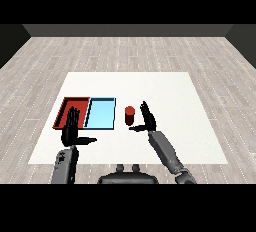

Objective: Pick the red can and put it in the red box

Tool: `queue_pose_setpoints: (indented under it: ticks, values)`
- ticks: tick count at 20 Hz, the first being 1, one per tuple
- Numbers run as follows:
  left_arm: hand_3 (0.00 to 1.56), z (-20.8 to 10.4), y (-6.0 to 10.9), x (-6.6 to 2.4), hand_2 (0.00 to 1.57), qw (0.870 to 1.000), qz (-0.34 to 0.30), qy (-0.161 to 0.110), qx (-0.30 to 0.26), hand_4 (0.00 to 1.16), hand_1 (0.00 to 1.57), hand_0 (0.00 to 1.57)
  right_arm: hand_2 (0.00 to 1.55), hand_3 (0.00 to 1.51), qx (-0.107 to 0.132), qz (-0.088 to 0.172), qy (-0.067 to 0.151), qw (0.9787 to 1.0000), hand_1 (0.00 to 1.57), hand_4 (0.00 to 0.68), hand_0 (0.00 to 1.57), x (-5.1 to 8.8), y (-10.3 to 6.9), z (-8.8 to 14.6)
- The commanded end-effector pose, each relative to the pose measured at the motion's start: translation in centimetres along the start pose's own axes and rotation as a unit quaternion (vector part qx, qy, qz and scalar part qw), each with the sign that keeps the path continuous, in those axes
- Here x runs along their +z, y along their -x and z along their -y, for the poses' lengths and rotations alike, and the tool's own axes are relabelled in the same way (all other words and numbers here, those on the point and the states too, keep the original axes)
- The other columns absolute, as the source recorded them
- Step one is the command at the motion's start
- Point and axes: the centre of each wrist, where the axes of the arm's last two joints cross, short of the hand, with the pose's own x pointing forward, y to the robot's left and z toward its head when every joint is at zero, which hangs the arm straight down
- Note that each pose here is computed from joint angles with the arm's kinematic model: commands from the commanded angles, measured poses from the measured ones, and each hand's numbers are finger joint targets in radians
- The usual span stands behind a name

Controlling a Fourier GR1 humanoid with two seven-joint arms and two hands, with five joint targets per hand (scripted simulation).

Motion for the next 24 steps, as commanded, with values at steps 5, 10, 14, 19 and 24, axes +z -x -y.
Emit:
queue_pose_setpoints:
  ticks: [5,10,14,19,24]
  values:
    - [0.0,0.5,0.2,-0.91,0.0,1.0,-0.004,-0.002,-0.005,0.0,0.0,0.0,0.0,0.0,-0.019,-0.019,0.006,0.9996,0.0,0.0,0.0,-0.2,2.3,-1.3]
    - [0.0,-1.5,0.3,-1.83,0.0,1.0,0.01,-0.003,0.003,0.0,0.0,0.0,0.0,0.0,-0.01,-0.007,0.009,0.9999,0.0,0.0,0.0,-1.1,1.7,-2.0]
    - [0.0,0.7,-0.4,-0.43,0.0,1.0,0.005,0.004,-0.006,0.0,0.0,0.0,0.0,0.0,-0.018,-0.019,0.007,0.9996,0.0,0.0,0.0,-1.9,2.2,-2.0]
    - [0.0,0.2,0.1,0.92,0.0,1.0,0.018,-0.006,-0.001,0.0,0.0,0.0,0.0,0.0,-0.008,-0.034,0.001,0.9994,0.0,0.0,0.0,-2.5,1.5,-2.4]
    - [0.0,0.4,-0.5,-1.22,0.0,1.0,0.001,-0.004,0.003,0.0,0.0,0.0,0.0,0.0,-0.012,-0.035,-0.005,0.9993,0.0,0.0,0.0,-3.7,1.3,-3.6]
